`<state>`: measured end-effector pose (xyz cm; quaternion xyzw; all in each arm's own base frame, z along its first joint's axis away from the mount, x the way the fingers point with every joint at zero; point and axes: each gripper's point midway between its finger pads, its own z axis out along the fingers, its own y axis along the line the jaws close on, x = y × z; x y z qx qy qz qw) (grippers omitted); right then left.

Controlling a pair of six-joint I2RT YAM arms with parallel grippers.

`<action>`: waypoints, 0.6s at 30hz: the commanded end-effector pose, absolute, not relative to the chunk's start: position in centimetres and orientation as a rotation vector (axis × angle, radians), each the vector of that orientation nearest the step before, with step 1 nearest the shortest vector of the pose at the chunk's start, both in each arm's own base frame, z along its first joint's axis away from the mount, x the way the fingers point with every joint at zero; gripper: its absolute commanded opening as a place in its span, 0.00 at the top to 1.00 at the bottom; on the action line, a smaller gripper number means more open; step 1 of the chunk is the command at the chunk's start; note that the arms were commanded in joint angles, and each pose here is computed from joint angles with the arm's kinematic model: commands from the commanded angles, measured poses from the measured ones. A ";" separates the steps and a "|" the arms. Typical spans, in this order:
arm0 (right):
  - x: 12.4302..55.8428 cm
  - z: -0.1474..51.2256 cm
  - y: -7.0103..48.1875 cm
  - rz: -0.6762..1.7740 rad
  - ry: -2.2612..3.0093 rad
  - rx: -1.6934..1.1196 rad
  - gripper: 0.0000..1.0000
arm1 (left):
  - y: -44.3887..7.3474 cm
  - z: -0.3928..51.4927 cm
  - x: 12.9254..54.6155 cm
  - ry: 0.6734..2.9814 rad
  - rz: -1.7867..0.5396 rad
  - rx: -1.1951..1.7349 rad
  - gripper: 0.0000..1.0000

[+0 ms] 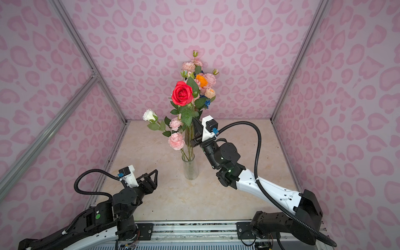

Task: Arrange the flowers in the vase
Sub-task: 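Lower the red rose stem into the clear cylinder with the right gripper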

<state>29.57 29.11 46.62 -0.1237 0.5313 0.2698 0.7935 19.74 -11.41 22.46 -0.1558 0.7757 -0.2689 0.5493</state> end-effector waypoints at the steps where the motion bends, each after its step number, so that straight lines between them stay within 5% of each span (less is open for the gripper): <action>1: 29.7 46.3 29.4 0.570 1.134 -0.279 1.00 | -11.5 22.7 19.8 1.824 -0.644 -0.377 0.29; 18: 31.2 39.1 31.7 0.611 1.297 -0.311 1.00 | -11.3 22.0 19.8 1.829 -0.640 -0.383 0.29</action>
